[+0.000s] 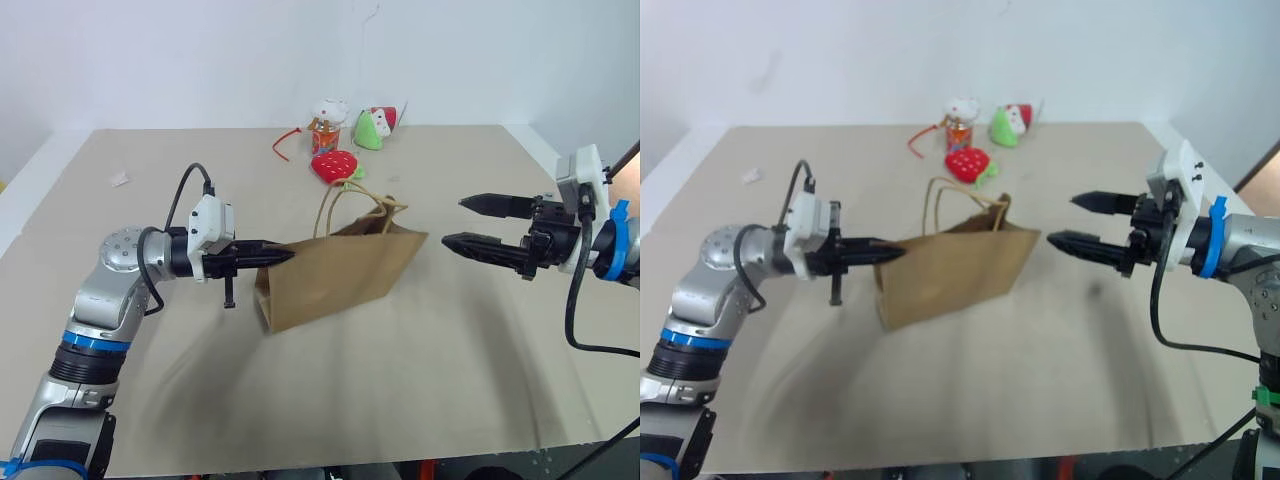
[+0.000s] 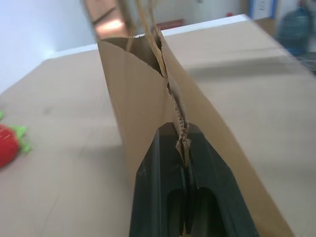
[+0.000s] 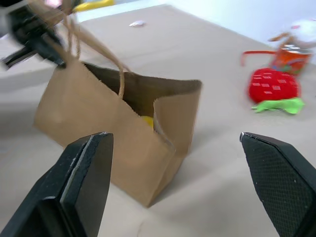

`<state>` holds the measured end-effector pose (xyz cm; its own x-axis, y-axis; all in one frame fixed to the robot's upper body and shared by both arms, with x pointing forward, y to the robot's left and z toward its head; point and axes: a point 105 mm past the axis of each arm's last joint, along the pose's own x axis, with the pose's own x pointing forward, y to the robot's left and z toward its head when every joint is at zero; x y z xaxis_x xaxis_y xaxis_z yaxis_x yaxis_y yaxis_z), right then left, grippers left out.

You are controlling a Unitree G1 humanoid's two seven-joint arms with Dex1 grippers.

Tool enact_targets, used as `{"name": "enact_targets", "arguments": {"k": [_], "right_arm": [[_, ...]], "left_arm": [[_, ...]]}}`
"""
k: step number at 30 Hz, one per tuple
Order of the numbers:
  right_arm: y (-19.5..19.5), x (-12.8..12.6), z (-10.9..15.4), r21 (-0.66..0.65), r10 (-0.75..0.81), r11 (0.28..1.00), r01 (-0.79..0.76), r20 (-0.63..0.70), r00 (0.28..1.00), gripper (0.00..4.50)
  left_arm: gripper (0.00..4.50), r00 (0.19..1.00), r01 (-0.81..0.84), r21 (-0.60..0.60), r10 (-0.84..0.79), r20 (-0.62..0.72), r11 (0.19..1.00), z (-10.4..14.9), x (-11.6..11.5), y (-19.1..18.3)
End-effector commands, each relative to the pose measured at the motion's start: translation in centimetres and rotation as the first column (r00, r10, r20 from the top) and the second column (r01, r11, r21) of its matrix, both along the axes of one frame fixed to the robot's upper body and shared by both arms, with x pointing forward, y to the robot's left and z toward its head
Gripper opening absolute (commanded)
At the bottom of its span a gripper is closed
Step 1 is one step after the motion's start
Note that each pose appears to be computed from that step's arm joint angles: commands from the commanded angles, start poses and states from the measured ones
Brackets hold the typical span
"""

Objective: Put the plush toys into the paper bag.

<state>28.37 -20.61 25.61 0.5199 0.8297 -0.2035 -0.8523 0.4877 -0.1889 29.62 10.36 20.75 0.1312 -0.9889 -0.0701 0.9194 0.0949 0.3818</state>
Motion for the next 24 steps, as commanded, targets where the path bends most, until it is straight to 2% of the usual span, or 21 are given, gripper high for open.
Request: {"name": "enact_targets", "arguments": {"k": [1,7,13,18,19,20,22,24], "right_arm": [[1.1,-1.8,2.4,-0.064,0.118,0.991,-0.114,0.065,0.991,4.42],[1.2,-2.2,3.4,-0.107,0.156,0.983,-0.148,0.074,0.985,4.42],[1.4,-2.2,2.8,-0.115,0.182,0.978,-0.174,0.061,0.981,4.42],[2.3,-2.1,2.4,-0.111,0.211,0.973,-0.203,0.066,0.975,4.42],[2.5,-2.1,2.4,-0.109,0.217,0.972,-0.209,0.068,0.974,4.5],[2.7,-2.0,2.4,-0.106,0.223,0.971,-0.215,0.071,0.972,4.5],[3.0,-1.9,2.4,-0.103,0.229,0.97,-0.221,0.078,0.97,4.5],[3.2,-1.7,2.5,-0.102,0.231,0.969,-0.223,0.081,0.969,4.5]], "left_arm": [[0.0,0.99,0.114,0.022,-0.115,0.084,0.993,1.7,-1.7,-0.1],[0.0,0.968,0.241,0.036,-0.243,0.062,0.97,1.7,-4.0,-0.2],[0.0,0.974,0.223,0.082,-0.225,0.01,0.971,-0.5,-3.1,0.1],[0.0,0.978,0.205,0.128,-0.208,0.016,0.97,-1.5,-2.2,0.1],[0.53,0.977,0.209,0.142,-0.214,0.021,0.968,-1.7,-2.1,0.1],[0.55,0.975,0.213,0.155,-0.219,0.027,0.965,-1.8,-2.1,0.3],[1.35,0.973,0.222,0.168,-0.23,0.032,0.961,-1.8,-2.1,0.5],[2.34,0.971,0.226,0.166,-0.235,0.039,0.96,-1.2,-2.2,0.8]]}}
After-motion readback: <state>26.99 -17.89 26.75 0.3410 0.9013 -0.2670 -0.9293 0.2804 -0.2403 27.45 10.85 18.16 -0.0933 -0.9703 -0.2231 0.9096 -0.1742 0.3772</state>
